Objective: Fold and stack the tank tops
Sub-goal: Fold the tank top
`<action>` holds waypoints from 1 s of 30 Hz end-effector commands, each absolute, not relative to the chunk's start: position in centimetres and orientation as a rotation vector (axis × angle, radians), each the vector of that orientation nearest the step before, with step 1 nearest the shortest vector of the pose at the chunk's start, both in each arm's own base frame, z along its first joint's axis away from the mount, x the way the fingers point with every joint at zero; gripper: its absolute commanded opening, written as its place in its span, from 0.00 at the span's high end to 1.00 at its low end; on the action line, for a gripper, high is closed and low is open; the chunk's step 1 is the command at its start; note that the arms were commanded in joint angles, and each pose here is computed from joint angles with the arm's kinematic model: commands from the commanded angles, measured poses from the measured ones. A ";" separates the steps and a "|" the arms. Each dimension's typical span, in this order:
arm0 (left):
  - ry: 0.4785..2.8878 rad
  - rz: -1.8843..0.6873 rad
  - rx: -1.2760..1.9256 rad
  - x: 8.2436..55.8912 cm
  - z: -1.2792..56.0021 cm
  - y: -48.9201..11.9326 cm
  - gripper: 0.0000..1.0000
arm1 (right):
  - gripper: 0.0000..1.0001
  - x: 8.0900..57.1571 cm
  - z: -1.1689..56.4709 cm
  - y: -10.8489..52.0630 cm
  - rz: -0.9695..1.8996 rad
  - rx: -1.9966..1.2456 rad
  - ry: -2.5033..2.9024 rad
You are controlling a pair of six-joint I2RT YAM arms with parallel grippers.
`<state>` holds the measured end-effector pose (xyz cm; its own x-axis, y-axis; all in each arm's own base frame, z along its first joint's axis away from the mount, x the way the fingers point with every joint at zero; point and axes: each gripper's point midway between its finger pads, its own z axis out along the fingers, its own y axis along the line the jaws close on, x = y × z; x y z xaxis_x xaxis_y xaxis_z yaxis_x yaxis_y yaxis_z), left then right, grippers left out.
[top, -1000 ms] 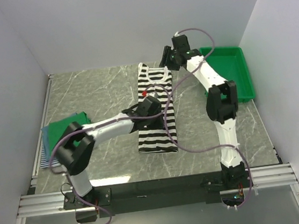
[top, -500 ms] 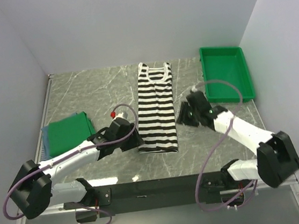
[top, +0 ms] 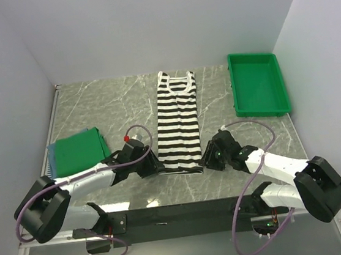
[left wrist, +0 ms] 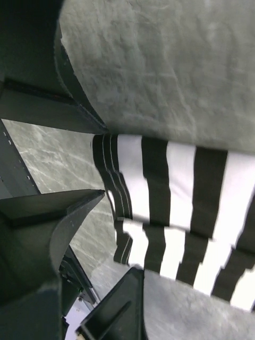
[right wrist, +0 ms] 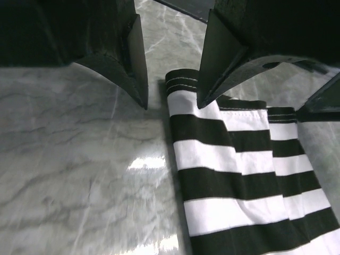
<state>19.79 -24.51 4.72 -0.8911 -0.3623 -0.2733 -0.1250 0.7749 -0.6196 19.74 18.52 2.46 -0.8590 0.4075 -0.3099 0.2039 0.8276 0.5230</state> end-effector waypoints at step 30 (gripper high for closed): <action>2.618 -0.833 -0.392 18.5 2.1 -24.6 0.99 | 1.00 17.1 1.0 18.2 0.673 0.475 2.567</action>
<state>19.08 -24.59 2.04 -0.8882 -0.4040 -0.2187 -0.1888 0.7551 -0.6278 17.99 19.12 1.50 -0.8400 0.4527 -0.2993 0.2227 0.7905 0.5706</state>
